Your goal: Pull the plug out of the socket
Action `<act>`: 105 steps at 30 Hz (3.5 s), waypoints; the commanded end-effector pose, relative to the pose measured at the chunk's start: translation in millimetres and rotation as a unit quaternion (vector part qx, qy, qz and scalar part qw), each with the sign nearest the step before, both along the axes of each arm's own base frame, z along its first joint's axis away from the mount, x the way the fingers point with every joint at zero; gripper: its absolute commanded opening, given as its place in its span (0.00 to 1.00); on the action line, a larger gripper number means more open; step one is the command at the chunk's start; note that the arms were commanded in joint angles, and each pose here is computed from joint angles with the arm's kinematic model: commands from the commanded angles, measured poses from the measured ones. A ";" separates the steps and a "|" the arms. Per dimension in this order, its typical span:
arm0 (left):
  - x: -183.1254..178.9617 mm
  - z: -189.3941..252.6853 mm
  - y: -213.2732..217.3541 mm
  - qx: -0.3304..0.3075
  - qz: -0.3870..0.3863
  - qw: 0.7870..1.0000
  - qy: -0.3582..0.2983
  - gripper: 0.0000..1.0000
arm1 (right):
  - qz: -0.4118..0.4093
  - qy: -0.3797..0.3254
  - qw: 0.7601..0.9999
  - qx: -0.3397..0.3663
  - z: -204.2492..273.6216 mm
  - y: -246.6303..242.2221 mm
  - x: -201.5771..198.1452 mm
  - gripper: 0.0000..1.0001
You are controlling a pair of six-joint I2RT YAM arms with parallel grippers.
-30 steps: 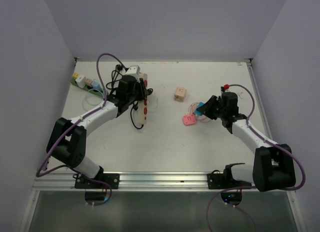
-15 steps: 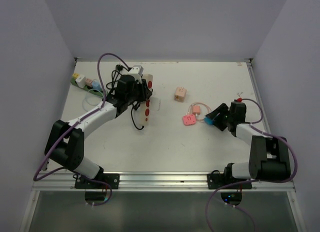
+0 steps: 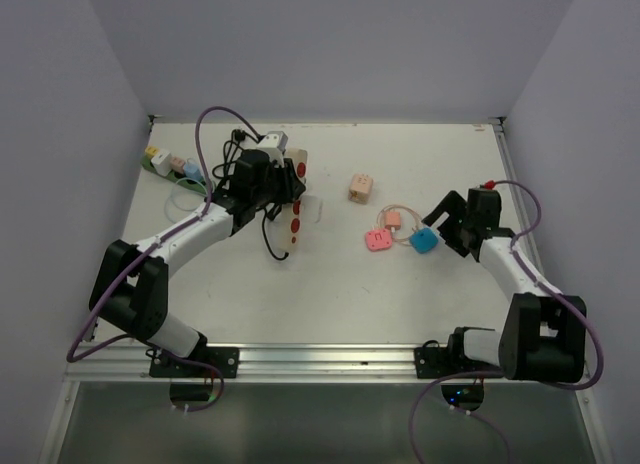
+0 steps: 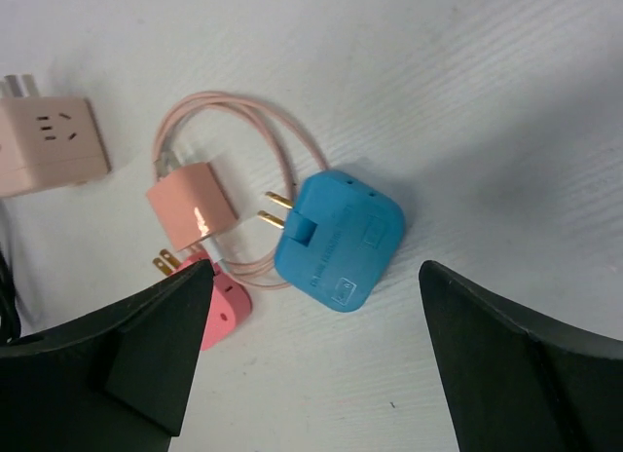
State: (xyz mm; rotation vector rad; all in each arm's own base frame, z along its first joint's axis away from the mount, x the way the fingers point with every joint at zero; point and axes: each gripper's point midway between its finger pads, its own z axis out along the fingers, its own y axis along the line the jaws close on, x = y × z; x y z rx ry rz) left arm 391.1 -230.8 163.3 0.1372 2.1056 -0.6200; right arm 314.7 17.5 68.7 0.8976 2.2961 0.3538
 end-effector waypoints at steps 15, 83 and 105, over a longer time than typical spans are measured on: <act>-3.5 28.9 -18.1 -0.043 -0.036 0.998 -0.026 0.00 | 0.350 -0.246 0.902 0.055 141.6 186.4 34.9 0.89; 16.1 -24.1 82.9 0.184 0.142 0.972 -0.025 0.00 | 0.507 -0.119 0.850 0.083 128.5 276.3 -56.4 0.00; -10.2 5.7 18.1 0.047 -0.006 0.999 -0.024 0.00 | 0.089 -0.147 0.978 0.121 48.5 55.7 51.5 0.00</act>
